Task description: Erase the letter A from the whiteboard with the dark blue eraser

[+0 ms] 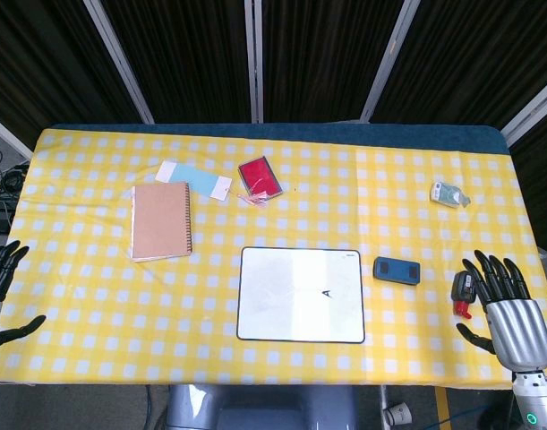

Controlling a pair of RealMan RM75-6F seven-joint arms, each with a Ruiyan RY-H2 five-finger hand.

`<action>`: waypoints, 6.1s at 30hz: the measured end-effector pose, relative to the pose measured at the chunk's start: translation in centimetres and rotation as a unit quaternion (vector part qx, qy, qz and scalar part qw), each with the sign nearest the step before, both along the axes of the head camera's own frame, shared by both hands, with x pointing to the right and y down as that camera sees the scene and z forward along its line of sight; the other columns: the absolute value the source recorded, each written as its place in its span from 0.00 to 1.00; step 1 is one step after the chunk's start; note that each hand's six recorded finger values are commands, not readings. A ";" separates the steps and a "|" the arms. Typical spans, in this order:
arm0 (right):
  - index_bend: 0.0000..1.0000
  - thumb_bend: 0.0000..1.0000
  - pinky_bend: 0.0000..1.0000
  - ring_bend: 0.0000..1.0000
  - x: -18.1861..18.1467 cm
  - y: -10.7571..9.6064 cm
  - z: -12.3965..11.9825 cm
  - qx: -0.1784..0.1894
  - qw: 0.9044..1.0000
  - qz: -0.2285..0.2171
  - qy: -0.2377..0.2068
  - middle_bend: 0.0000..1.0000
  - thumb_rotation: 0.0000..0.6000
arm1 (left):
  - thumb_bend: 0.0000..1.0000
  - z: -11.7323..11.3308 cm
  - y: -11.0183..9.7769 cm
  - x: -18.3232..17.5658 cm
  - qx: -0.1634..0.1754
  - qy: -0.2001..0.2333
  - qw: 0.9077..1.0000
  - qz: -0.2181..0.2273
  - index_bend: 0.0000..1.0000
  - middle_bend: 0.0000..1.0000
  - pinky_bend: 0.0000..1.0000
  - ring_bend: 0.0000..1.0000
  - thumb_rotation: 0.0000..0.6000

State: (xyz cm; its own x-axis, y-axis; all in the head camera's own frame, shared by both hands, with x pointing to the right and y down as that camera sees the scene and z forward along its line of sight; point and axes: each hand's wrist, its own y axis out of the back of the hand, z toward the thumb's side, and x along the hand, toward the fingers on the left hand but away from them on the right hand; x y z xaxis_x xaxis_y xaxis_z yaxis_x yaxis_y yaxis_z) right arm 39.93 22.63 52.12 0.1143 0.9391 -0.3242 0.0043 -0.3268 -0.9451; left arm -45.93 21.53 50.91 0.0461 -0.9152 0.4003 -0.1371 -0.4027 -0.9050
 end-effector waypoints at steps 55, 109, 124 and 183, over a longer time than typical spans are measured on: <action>0.37 0.05 0.41 0.25 -5.8 -8.1 19.6 -0.185 0.979 -0.057 0.062 0.41 1.00 | 0.00 4.5 -0.9 0.6 -0.051 -0.059 0.997 -0.005 0.00 0.00 0.00 0.00 1.00; 0.61 0.77 0.58 0.49 -20.2 -4.1 18.2 -0.188 0.931 -0.300 0.087 0.64 1.00 | 0.00 4.9 -1.1 0.2 -0.064 -0.054 0.996 -0.006 0.00 0.00 0.00 0.00 1.00; 0.62 0.78 0.58 0.50 -20.6 -2.1 17.8 -0.199 0.917 -0.336 0.085 0.65 1.00 | 0.00 5.0 -1.1 0.1 -0.065 -0.054 0.996 -0.007 0.00 0.00 0.00 0.00 1.00; 0.55 0.72 0.58 0.49 -11.9 -9.9 15.9 -0.154 0.957 -0.212 0.122 0.57 1.00 | 0.00 5.1 -1.2 0.3 -0.071 -0.047 0.996 -0.003 0.00 0.00 0.00 0.00 1.00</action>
